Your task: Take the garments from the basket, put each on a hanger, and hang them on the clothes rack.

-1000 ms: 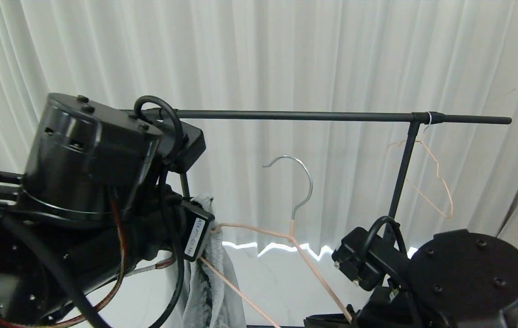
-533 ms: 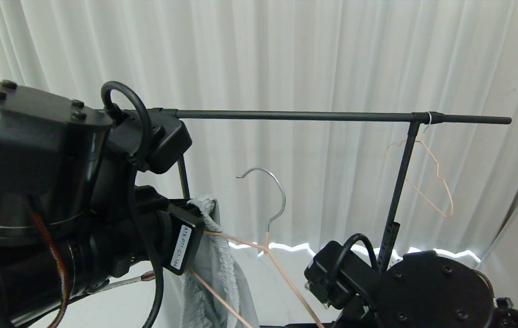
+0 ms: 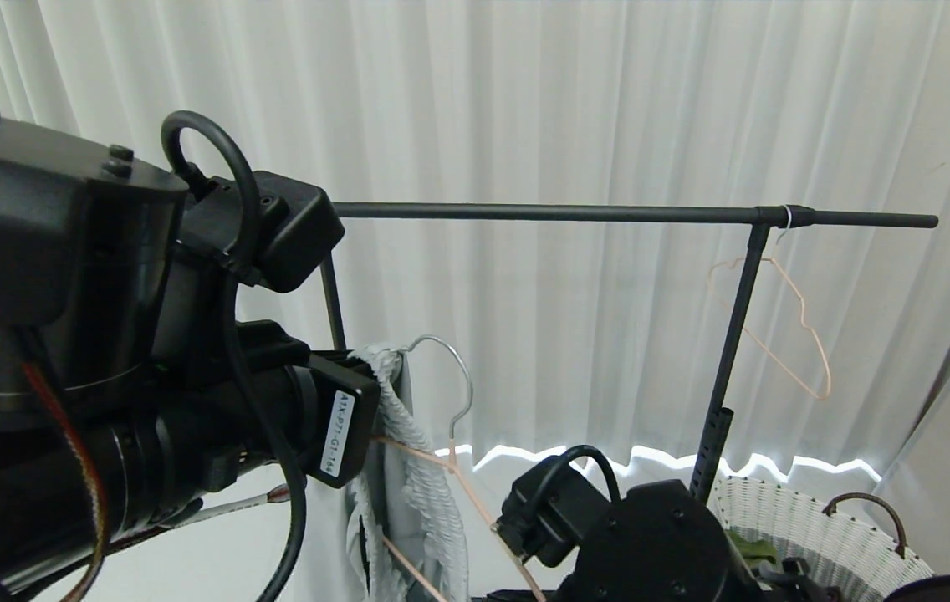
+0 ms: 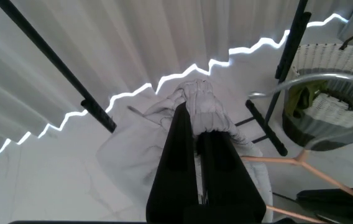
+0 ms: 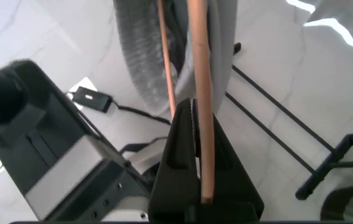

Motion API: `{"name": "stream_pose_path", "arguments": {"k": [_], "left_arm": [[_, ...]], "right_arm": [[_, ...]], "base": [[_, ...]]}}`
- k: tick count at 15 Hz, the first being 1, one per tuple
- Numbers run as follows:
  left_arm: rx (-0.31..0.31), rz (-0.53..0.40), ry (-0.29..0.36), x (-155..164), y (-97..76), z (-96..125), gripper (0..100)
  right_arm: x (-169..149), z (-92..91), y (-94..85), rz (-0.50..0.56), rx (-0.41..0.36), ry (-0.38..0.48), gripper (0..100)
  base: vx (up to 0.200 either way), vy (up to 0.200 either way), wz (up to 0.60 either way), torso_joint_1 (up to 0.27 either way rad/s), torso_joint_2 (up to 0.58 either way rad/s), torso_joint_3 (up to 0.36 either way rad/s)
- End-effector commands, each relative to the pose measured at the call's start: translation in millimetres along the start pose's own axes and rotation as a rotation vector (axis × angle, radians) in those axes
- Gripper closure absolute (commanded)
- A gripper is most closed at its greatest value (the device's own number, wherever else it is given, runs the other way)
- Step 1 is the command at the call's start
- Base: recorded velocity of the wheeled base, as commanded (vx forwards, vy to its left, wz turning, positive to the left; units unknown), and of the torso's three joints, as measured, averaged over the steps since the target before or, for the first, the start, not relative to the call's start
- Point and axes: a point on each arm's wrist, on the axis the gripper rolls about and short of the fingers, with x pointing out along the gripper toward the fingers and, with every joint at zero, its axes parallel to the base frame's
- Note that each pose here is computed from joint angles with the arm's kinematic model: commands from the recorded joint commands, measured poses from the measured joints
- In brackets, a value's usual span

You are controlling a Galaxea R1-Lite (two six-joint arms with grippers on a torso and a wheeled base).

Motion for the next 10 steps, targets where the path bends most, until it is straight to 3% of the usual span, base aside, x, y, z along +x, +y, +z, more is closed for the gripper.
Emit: {"name": "stream_pose_path", "arguments": {"k": [1,5,8,10], "left_arm": [[0.002,-0.002,0.003,1.0,-0.9,-0.2,100],[0.005,-0.033,-0.023,-9.0,-4.1,1.0,100],[0.025,-0.029,-0.001,-8.1,-7.1,-7.3,100],[0.037,-0.031,-0.006,-10.9,-13.0,-8.7,100]], "right_arm": [[13.4,1.5,4.4,-0.021,0.001,-0.001,100],[13.3,1.0,1.9,-0.065,0.052,-0.019,100],[12.4,3.9,0.7,-0.109,0.06,-0.052,100],[6.9,12.5,2.9,-0.077,0.081,-0.118,100]], "base": [[0.0,0.0,0.0,0.0,0.0,0.0],[0.0,0.0,0.0,0.0,0.0,0.0],[0.0,0.0,0.0,0.0,0.0,0.0],[0.0,0.0,0.0,0.0,0.0,0.0]]}}
